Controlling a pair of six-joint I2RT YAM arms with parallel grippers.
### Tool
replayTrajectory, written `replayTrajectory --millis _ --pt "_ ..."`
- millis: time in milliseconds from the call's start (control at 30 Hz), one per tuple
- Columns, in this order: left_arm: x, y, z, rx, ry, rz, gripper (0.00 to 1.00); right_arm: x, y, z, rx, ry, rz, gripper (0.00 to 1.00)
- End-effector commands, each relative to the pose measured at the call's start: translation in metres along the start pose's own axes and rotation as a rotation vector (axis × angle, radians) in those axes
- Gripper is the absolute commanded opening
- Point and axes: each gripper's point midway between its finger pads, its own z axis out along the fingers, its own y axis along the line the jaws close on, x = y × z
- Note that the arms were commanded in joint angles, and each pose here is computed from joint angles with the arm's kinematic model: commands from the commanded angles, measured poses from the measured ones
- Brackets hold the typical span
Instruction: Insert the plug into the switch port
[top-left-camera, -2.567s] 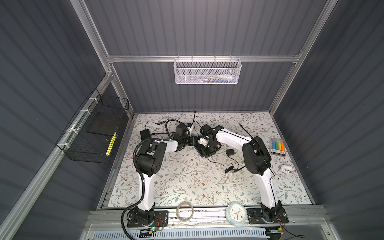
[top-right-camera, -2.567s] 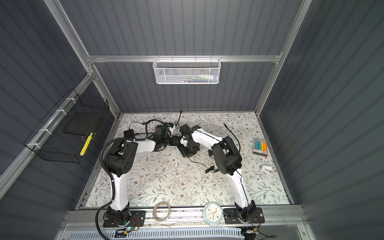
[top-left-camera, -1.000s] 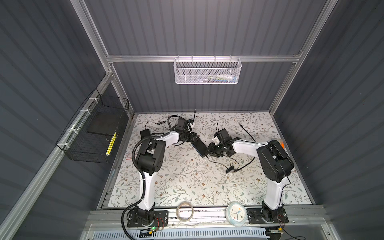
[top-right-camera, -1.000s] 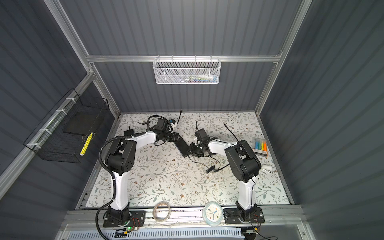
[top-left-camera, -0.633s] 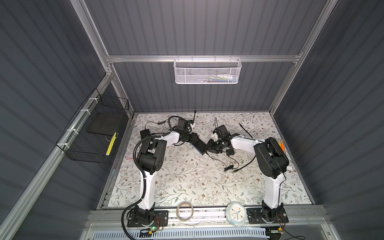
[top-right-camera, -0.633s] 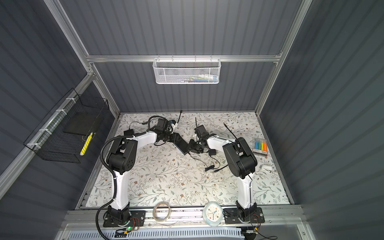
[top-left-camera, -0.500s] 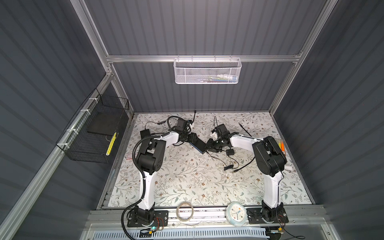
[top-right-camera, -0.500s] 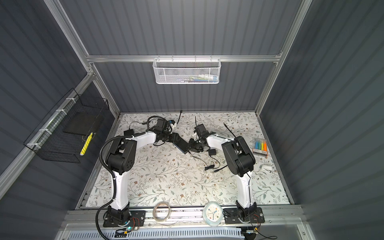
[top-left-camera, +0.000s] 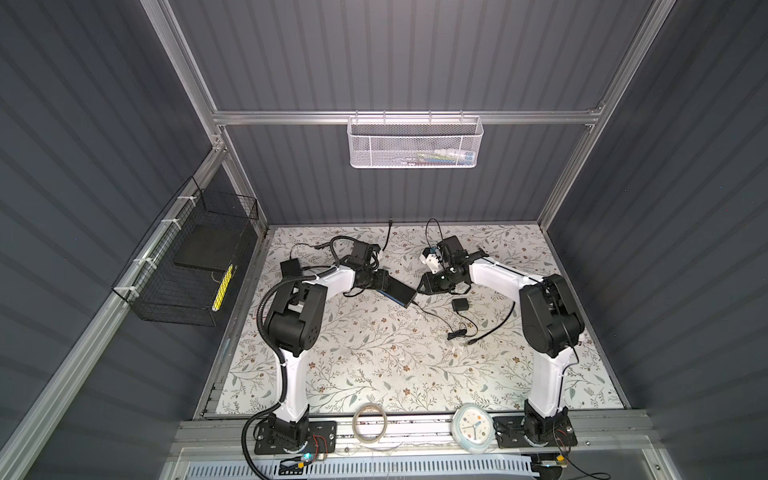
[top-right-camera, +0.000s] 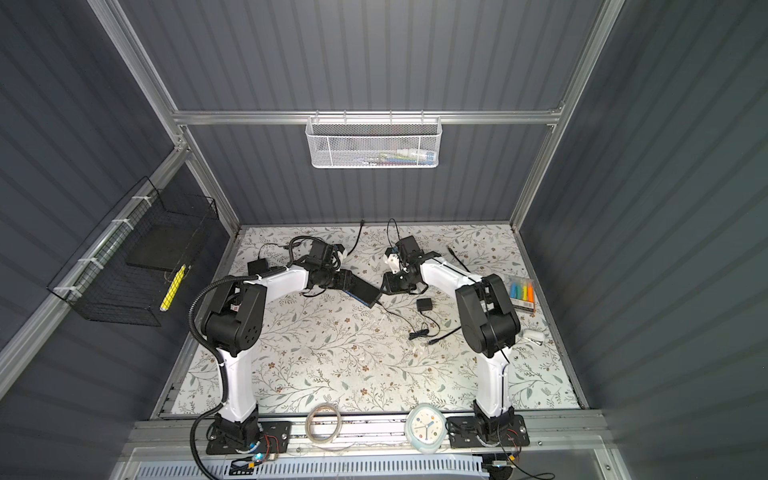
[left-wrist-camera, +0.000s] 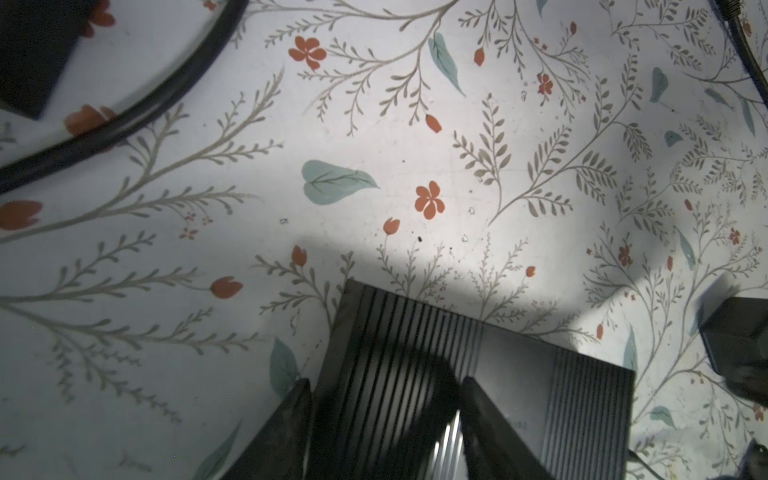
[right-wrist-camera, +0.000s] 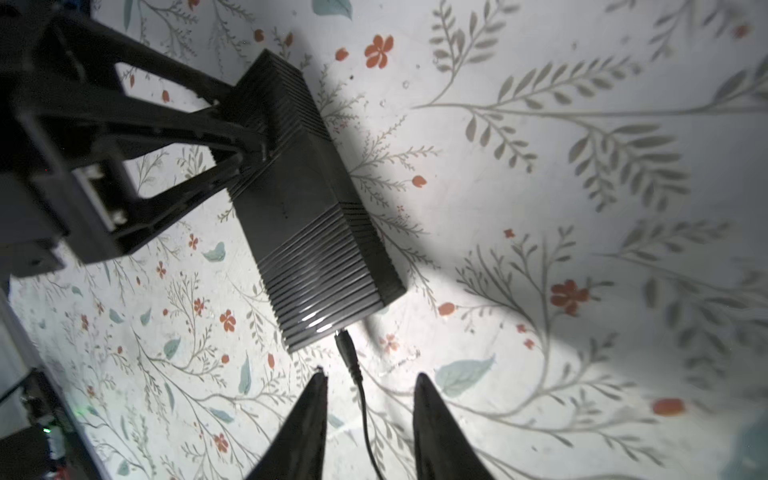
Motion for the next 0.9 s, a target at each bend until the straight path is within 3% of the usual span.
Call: replayTrajectory --millis 0,200,867 --pt "0.02 0.015 -0.003 -0.053 0.058 -0.034 0.57 0.027 -0.011 -0.013 0.145 0.096 -0.239 0.36" --pt "0.021 0.01 -0.003 -0.014 0.05 -0.019 0.57 0.052 -0.004 0.002 0.196 0.174 -0.456 0.35" --pt "0.02 0.001 0.005 0.058 0.056 0.014 0.57 0.048 0.001 0.042 0.198 0.248 -0.546 0.24"
